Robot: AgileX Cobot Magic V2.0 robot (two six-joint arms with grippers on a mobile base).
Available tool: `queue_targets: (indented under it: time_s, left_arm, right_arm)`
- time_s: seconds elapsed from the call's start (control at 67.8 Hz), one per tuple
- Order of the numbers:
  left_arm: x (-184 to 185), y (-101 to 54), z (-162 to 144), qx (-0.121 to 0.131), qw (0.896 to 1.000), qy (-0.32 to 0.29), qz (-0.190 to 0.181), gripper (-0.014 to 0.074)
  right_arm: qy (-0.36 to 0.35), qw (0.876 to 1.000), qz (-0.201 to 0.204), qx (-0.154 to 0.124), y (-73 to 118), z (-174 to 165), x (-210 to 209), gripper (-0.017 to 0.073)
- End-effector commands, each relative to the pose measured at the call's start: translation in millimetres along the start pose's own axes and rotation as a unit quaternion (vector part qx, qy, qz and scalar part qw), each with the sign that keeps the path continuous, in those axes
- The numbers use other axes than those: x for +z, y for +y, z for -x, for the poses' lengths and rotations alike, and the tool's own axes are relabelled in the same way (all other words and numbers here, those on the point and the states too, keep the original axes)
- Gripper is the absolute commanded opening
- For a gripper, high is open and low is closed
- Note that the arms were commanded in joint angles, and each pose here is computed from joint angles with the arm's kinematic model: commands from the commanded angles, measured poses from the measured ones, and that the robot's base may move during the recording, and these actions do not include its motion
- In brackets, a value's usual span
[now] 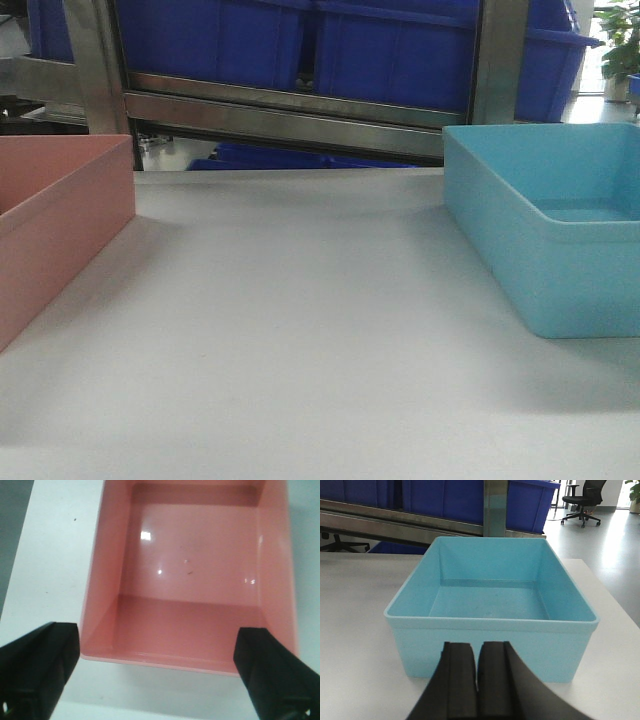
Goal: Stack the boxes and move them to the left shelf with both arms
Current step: 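Lower the left gripper onto the pink bin's wall and close on it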
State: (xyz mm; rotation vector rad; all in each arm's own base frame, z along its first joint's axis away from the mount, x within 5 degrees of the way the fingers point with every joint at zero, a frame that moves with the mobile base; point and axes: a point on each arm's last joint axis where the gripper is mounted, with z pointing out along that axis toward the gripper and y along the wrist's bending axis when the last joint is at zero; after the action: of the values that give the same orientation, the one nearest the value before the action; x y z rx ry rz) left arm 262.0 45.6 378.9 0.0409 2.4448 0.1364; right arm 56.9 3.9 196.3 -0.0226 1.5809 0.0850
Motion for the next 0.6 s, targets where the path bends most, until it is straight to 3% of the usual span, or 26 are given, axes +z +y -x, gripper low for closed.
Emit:
queue_targets:
  time_s: [0.0, 0.133, 0.206, 0.31, 0.59]
  left_arm:
    - [0.7, 22.6, 24.0, 0.003, 1.000, -0.023, 0.002, 0.0534]
    - [38.1, 56.4, 38.9, -0.028, 1.000, -0.013, 0.008, 0.0534]
    - [64.5, 68.7, 40.6, -0.022, 1.000, -0.003, 0.014, 0.0534]
    - [97.1, 75.4, 40.9, 0.003, 1.000, 0.006, 0.015, 0.0534]
    - [174.8, 81.6, 26.2, -0.009, 0.999, 0.046, 0.000, 0.0534]
  right_arm:
    - [-0.064, 0.998, 0.000, -0.006, 0.4, 15.8, -3.2, 0.0056]
    - [-0.064, 0.998, 0.000, -0.006, 0.4, 15.8, -3.2, 0.0056]
    - [-0.064, 0.998, 0.000, -0.006, 0.4, 15.8, -3.2, 0.0056]
    - [-0.064, 0.998, 0.000, -0.006, 0.4, 15.8, -3.2, 0.0056]
    - [-0.064, 0.998, 0.000, -0.006, 0.4, 15.8, -3.2, 0.0056]
